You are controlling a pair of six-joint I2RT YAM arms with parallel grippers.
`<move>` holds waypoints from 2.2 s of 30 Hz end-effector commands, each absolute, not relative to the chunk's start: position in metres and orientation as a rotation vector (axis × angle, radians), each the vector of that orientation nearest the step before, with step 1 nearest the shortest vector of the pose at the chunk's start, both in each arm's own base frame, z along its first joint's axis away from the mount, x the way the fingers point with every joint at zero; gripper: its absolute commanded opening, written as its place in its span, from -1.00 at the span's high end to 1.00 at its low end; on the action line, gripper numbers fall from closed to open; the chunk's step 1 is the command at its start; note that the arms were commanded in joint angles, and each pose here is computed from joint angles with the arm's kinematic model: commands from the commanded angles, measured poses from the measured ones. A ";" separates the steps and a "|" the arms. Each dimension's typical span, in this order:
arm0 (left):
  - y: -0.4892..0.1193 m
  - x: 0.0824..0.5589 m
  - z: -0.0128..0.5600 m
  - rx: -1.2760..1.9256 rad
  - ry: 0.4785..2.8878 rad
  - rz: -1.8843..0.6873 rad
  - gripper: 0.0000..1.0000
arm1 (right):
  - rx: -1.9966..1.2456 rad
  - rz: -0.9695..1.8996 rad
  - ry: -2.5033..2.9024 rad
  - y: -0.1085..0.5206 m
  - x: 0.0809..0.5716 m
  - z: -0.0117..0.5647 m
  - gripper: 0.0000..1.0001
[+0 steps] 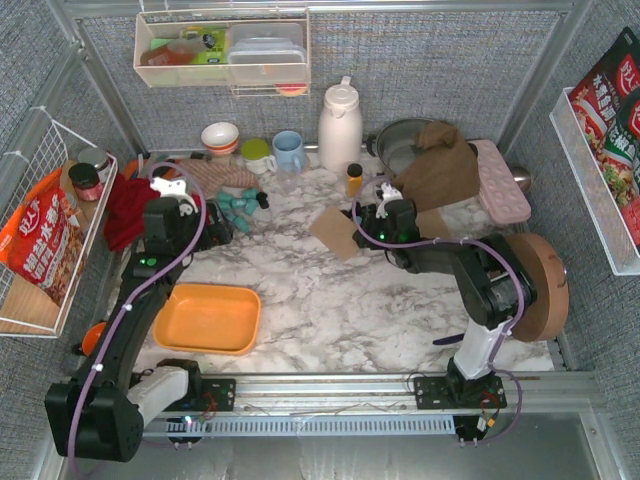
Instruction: Mix the coffee capsules in the storage basket
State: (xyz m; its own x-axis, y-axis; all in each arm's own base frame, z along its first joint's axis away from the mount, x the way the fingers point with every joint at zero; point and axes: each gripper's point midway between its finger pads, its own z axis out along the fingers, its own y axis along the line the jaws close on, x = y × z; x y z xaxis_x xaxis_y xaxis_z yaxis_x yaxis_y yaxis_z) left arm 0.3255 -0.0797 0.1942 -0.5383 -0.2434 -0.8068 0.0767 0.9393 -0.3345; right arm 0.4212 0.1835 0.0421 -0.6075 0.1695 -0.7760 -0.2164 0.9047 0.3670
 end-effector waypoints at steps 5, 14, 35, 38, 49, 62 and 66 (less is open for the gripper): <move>-0.076 0.325 0.192 -0.110 2.118 -0.350 -0.99 | -0.045 0.568 2.131 0.188 0.422 0.053 0.16; -0.073 0.326 0.194 -0.121 2.115 -0.332 -0.99 | -0.045 0.609 2.128 0.191 0.416 0.061 0.51; -0.062 0.322 0.207 -0.130 2.074 -0.267 -0.99 | -0.083 0.767 2.002 0.214 0.401 0.157 1.00; -0.062 0.321 0.208 -0.129 2.071 -0.269 -0.99 | -0.075 0.687 1.970 0.198 0.392 0.179 1.00; -0.062 0.319 0.215 -0.125 2.046 -0.273 -0.99 | -0.001 0.172 1.861 0.095 0.342 0.239 1.00; -0.063 0.318 0.218 -0.121 2.033 -0.281 -0.99 | 0.395 -0.405 1.855 -0.030 0.298 0.197 1.00; -0.062 0.317 0.219 -0.121 2.030 -0.281 -0.99 | 0.415 -0.443 1.907 -0.036 0.306 0.180 1.00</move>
